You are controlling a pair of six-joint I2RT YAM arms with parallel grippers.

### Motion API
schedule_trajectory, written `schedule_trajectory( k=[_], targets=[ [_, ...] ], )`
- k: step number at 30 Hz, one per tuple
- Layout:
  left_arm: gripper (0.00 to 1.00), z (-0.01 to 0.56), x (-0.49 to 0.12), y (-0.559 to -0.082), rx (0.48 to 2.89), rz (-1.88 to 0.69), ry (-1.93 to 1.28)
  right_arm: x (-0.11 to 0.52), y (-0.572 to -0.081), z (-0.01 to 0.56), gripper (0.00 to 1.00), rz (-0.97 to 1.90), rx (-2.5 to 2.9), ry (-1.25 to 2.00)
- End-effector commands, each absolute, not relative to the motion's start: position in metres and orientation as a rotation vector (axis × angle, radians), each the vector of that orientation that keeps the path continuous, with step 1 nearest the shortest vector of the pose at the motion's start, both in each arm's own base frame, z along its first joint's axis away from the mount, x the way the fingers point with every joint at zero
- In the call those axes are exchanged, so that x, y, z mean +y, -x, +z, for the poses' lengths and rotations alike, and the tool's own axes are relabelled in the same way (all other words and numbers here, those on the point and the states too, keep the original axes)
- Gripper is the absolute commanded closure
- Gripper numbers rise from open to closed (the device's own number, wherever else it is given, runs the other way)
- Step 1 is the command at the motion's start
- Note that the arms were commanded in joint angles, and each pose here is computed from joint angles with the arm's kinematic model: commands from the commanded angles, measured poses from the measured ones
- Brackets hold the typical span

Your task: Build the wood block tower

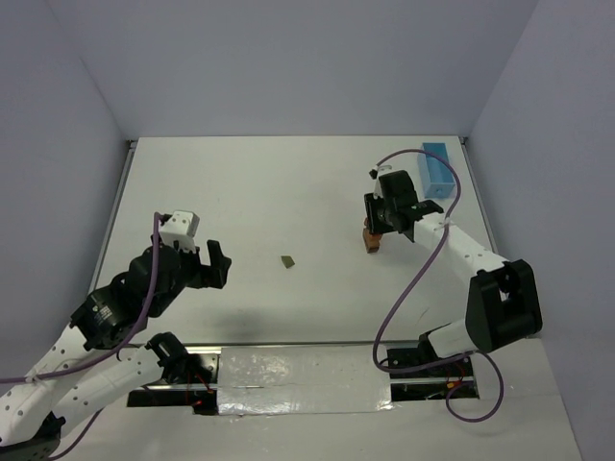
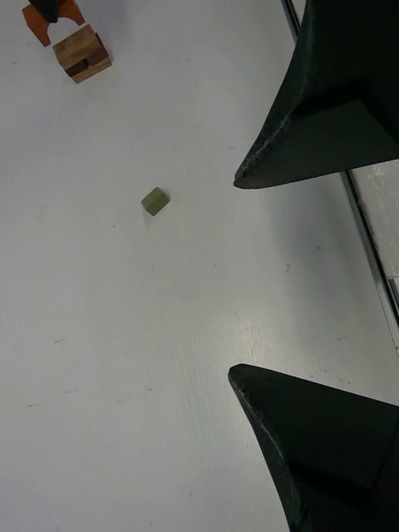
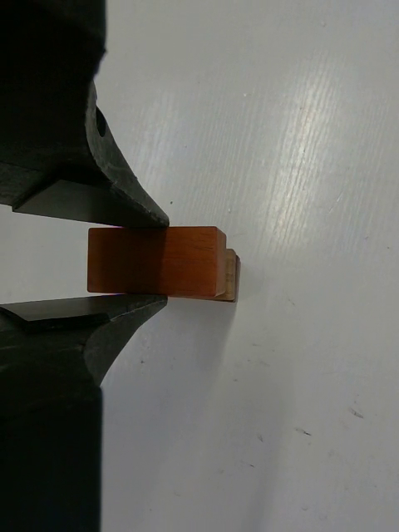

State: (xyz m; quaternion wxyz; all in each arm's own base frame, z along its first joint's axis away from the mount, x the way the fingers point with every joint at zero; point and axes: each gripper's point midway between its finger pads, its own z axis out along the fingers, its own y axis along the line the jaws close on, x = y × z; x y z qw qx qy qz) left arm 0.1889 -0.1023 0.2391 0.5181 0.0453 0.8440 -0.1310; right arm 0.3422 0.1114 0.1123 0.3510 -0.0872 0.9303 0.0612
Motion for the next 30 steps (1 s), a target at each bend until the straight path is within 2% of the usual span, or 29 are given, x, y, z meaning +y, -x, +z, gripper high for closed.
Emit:
schedule_trajectory(
  k=[1,30],
  targets=[
    [0.01,0.252,-0.106,-0.195,1.978,-0.327,-0.108,0.111,-0.362,0.130,0.94,0.132,2.332,0.243],
    [0.01,0.246,-0.114,-0.196,1.999,-0.341,-0.153,0.107,-0.364,0.104,0.88,0.094,2.383,0.233]
  ],
)
